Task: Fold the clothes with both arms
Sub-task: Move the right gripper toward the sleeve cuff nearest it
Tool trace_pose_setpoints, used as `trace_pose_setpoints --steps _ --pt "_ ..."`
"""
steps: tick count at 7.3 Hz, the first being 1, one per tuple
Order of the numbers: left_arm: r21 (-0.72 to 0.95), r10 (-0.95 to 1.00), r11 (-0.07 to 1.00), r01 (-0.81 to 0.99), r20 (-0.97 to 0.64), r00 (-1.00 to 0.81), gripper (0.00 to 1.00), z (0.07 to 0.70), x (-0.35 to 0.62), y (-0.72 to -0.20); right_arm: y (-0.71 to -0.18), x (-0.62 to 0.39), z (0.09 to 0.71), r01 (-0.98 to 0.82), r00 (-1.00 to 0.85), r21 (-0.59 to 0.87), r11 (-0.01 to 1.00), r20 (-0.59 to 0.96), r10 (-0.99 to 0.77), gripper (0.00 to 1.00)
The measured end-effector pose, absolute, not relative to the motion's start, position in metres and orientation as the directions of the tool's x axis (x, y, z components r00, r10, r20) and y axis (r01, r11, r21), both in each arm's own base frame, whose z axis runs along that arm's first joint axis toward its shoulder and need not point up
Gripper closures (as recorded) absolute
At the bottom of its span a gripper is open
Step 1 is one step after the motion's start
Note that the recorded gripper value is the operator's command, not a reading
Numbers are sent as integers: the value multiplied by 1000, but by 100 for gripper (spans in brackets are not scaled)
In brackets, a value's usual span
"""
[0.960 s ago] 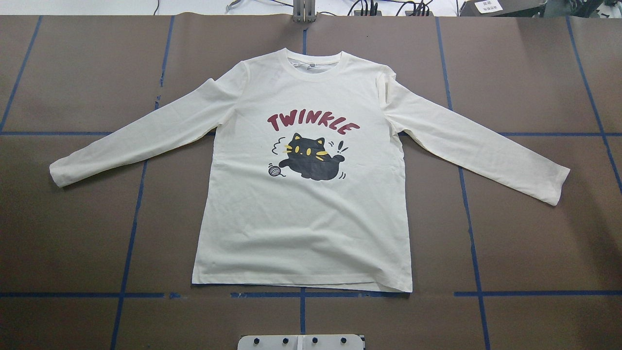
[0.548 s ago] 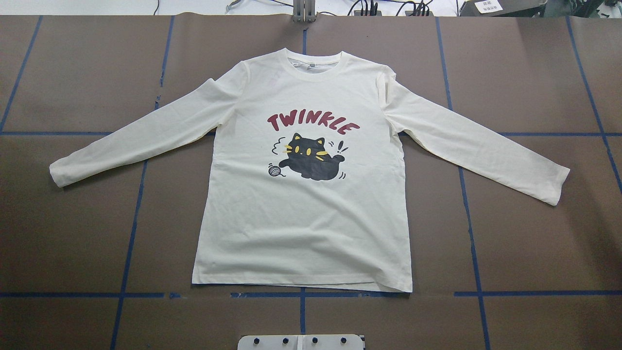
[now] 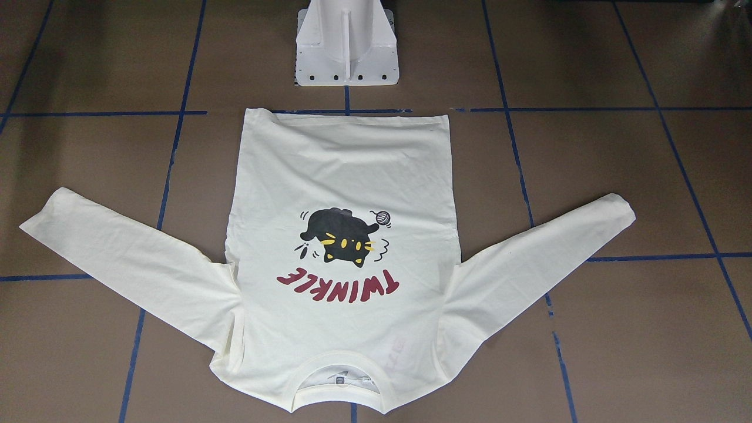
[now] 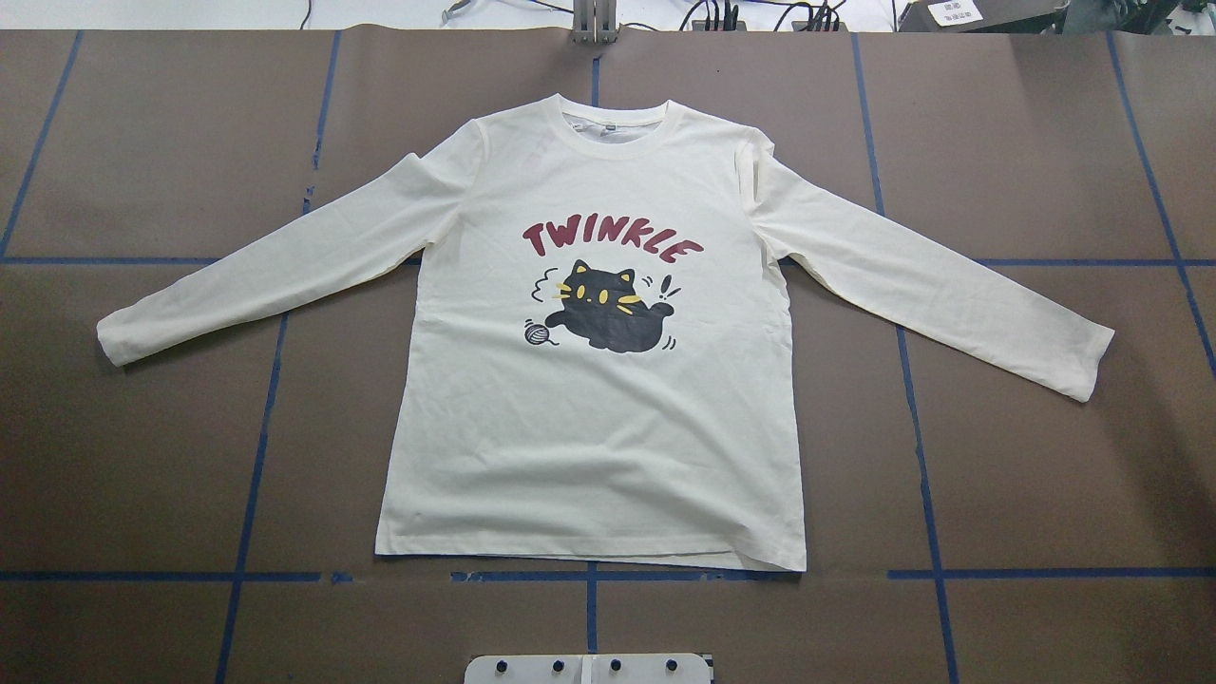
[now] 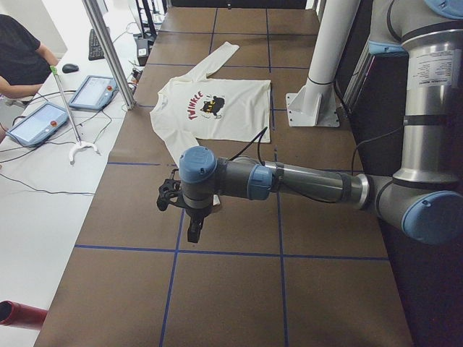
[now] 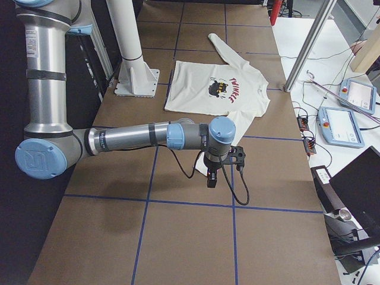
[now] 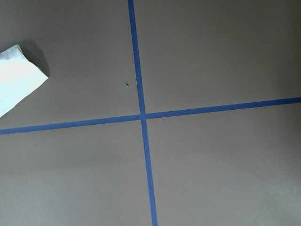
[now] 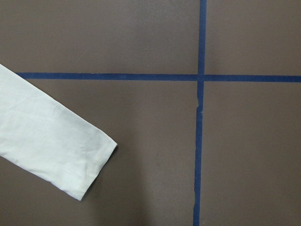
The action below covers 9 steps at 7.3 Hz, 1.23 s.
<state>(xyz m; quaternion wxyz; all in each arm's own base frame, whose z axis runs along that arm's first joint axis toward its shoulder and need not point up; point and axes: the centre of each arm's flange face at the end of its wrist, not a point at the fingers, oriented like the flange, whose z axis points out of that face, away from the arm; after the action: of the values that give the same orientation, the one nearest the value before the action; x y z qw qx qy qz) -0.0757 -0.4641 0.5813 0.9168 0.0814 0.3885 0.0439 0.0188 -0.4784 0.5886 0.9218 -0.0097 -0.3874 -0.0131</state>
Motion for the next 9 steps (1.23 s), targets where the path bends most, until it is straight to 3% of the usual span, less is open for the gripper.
trace_pose_setpoints --steps 3,8,9 --pt "208 184 977 -42 -737 650 0 585 -59 -459 -490 -38 611 53 689 40 998 722 -66 0" --pt "226 201 973 -44 -742 639 0 581 -56 -463 -483 -144 671 -112 660 -46 993 743 109 24" --pt "226 201 973 -44 -742 639 0 581 -56 -462 -482 -153 674 -121 656 -59 991 745 124 62"
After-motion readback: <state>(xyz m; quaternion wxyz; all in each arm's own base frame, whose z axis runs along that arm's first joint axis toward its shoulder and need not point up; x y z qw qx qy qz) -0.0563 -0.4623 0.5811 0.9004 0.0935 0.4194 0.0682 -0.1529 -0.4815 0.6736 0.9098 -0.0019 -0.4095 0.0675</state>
